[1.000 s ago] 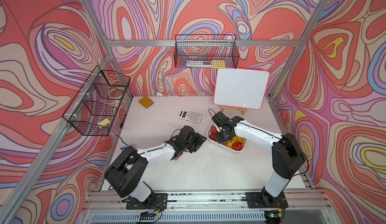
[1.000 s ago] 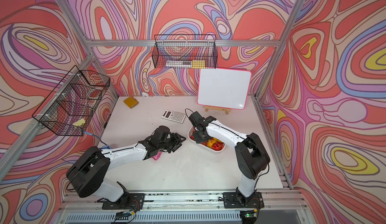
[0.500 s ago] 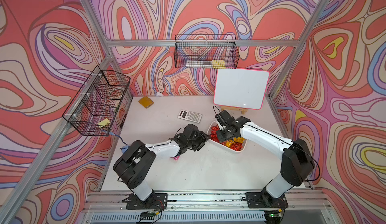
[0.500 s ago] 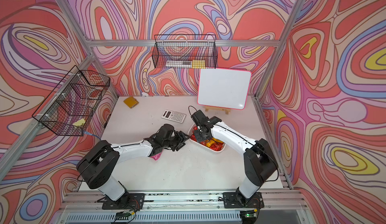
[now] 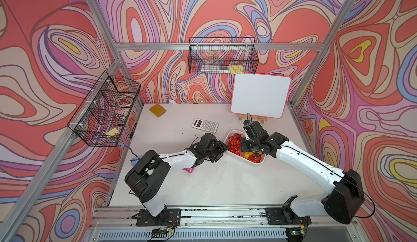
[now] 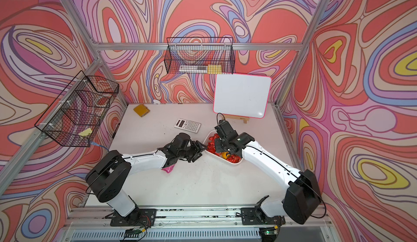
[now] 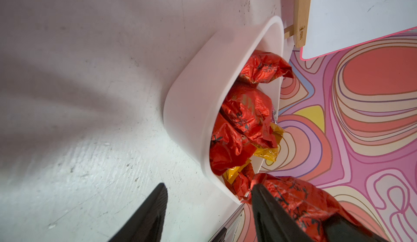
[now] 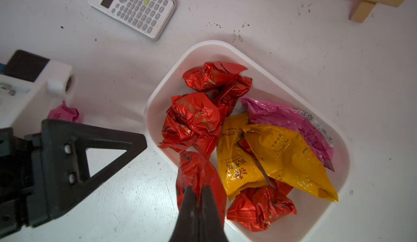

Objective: Take the tea bags out of the storage box
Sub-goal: Pick up the tea bag from the storage box, then adjust the storage box at the center of the board.

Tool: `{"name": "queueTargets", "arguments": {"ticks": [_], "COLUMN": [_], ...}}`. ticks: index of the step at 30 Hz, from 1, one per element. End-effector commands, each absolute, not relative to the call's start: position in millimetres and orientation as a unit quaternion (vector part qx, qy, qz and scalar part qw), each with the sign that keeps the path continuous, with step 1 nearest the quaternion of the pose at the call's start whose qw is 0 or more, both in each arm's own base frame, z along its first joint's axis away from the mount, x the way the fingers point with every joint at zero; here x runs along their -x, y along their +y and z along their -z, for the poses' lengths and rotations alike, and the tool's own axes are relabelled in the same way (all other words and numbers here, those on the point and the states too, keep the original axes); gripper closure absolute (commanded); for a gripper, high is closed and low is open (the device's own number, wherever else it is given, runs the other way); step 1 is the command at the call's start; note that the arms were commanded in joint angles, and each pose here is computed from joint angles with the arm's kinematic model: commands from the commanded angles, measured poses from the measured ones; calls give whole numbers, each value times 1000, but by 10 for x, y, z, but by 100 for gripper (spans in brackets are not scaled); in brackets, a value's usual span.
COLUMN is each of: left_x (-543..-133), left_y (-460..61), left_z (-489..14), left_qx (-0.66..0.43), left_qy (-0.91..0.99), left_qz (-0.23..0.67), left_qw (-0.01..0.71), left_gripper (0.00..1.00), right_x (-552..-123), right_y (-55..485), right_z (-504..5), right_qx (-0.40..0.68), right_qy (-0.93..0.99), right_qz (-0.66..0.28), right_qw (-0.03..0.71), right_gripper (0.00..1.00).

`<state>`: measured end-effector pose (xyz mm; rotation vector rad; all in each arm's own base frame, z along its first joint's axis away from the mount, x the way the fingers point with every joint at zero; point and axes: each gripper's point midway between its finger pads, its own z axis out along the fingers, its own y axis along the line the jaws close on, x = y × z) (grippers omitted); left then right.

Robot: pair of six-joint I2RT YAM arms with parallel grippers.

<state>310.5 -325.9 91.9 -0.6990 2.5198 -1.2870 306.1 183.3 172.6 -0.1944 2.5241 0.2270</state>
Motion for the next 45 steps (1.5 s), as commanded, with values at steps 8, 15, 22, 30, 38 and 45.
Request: {"name": "queueTargets", "arguments": {"ticks": [8,15,22,30,38,45], "left_x": [-3126,-3208,-3200,-3311,-3391,-3469], "left_y": [-3382,-3502,-3425,-3539,-3637,-3815], "left_z": [-838,-776,-634,-606,-587,-530], "left_qx": [256,261,284,237,141,56], "left_qy": [863,870,887,909,942,959], "left_qz": [424,407,352,326,283,261], "left_qw": [103,96,98,105,112,96], "left_gripper": [45,52,67,78,87,87], "right_x": [-3066,-2911,-2778,-2755,-2651,-2520], "right_y": [1660,1447,1268,1227,1145,1075], "right_z": [-1955,-2101,-2212,-2321,-2347,-2359], "right_qx": [-20,-47,-64,-62,-65,-71], "right_qy": [931,920,915,911,911,913], "right_qz": [-106,-103,-91,-89,-88,-93], "right_qw": [348,375,388,397,398,392], "right_gripper": [100,100,100,100,100,100]}}
